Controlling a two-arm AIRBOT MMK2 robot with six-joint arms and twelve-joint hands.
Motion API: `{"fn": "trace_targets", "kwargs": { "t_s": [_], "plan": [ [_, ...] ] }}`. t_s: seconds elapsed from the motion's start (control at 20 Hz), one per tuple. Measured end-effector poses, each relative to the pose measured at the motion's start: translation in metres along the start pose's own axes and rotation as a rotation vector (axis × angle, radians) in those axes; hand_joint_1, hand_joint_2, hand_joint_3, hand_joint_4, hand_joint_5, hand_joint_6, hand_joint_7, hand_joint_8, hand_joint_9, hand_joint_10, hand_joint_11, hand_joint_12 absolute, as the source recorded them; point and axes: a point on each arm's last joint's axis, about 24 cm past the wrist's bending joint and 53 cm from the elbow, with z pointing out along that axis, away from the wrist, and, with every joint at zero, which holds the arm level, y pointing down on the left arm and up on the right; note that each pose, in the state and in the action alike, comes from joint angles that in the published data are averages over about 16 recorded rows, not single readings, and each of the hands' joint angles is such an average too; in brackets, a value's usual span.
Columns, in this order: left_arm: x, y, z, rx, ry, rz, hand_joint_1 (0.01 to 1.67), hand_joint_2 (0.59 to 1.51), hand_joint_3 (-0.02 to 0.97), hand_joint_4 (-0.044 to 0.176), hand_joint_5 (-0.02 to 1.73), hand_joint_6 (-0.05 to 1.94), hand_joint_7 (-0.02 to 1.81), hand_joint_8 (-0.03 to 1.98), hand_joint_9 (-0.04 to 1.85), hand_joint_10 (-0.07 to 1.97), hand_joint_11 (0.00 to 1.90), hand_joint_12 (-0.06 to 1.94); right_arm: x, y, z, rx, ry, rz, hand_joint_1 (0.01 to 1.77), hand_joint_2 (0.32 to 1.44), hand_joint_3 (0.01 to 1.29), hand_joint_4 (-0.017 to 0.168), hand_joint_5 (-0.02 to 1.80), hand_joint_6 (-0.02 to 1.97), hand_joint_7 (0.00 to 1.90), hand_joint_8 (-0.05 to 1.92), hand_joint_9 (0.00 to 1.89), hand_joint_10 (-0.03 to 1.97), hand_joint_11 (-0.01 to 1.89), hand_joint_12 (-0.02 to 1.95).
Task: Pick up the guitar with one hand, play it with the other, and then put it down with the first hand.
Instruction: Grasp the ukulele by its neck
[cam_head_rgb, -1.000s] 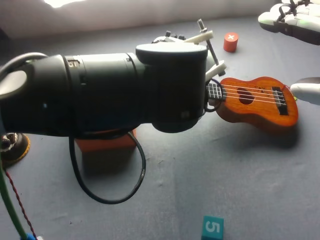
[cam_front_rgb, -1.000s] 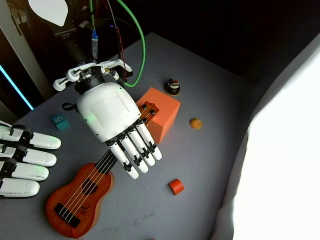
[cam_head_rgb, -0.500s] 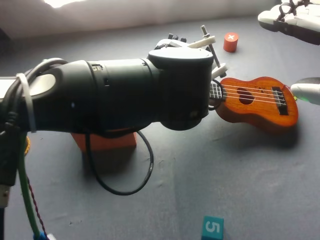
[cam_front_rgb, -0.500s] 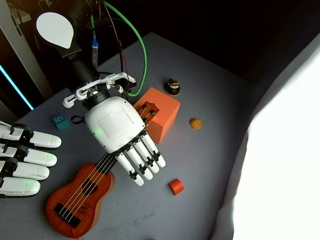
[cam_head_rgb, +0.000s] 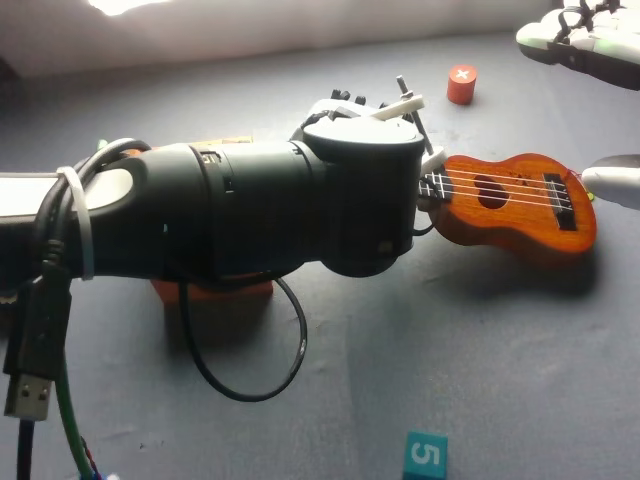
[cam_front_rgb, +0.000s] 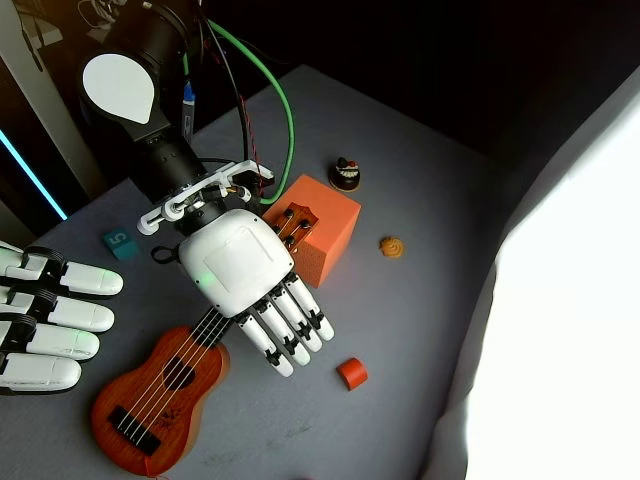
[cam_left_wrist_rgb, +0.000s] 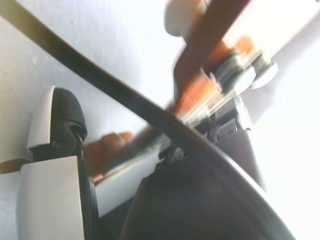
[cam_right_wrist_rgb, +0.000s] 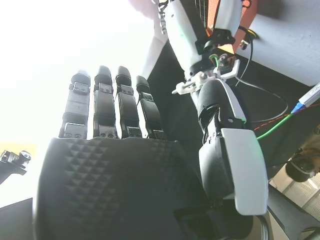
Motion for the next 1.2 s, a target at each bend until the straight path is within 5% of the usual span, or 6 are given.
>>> {"fn": "trace_targets", "kwargs": {
  "t_s": [0.3, 0.55, 0.85, 1.2],
  "plan": [
    [0.0051, 0.0037, 0.0030, -0.004, 0.005, 0.000, 1.03, 1.030, 0.009, -0.003, 0.05, 0.00, 0.06, 0.00, 0.05, 0.04, 0.02, 0.08, 0.0007, -0.0003, -0.0001, 0.001, 0.002, 0.000, 0.34, 1.30, 0.02, 0.005, 0.08, 0.07, 0.14, 0.02, 0.08, 0.07, 0.02, 0.00],
    [0.0062, 0.0043, 0.0039, -0.002, 0.006, 0.001, 1.01, 1.030, 0.009, -0.002, 0.16, 0.11, 0.13, 0.35, 0.10, 0.45, 0.02, 0.55, 0.0013, -0.0006, -0.0002, 0.002, 0.004, 0.000, 0.34, 1.30, 0.02, 0.005, 0.08, 0.07, 0.14, 0.02, 0.08, 0.07, 0.02, 0.00],
    [0.0078, 0.0039, 0.0039, 0.001, 0.008, 0.003, 1.00, 1.034, 0.010, 0.002, 0.27, 0.77, 0.23, 1.07, 0.19, 1.17, 0.09, 1.27, 0.0021, -0.0010, -0.0004, 0.003, 0.006, -0.004, 0.35, 1.30, 0.02, 0.005, 0.08, 0.07, 0.14, 0.02, 0.08, 0.06, 0.02, 0.00],
    [0.0086, 0.0027, 0.0032, 0.005, 0.009, 0.003, 1.08, 1.035, 0.010, 0.002, 0.67, 1.61, 0.68, 1.83, 0.69, 1.86, 0.62, 1.86, 0.0019, -0.0009, -0.0004, 0.002, 0.005, -0.012, 0.37, 1.30, 0.02, 0.005, 0.08, 0.06, 0.14, 0.02, 0.07, 0.05, 0.02, 0.00]
  ]
}}
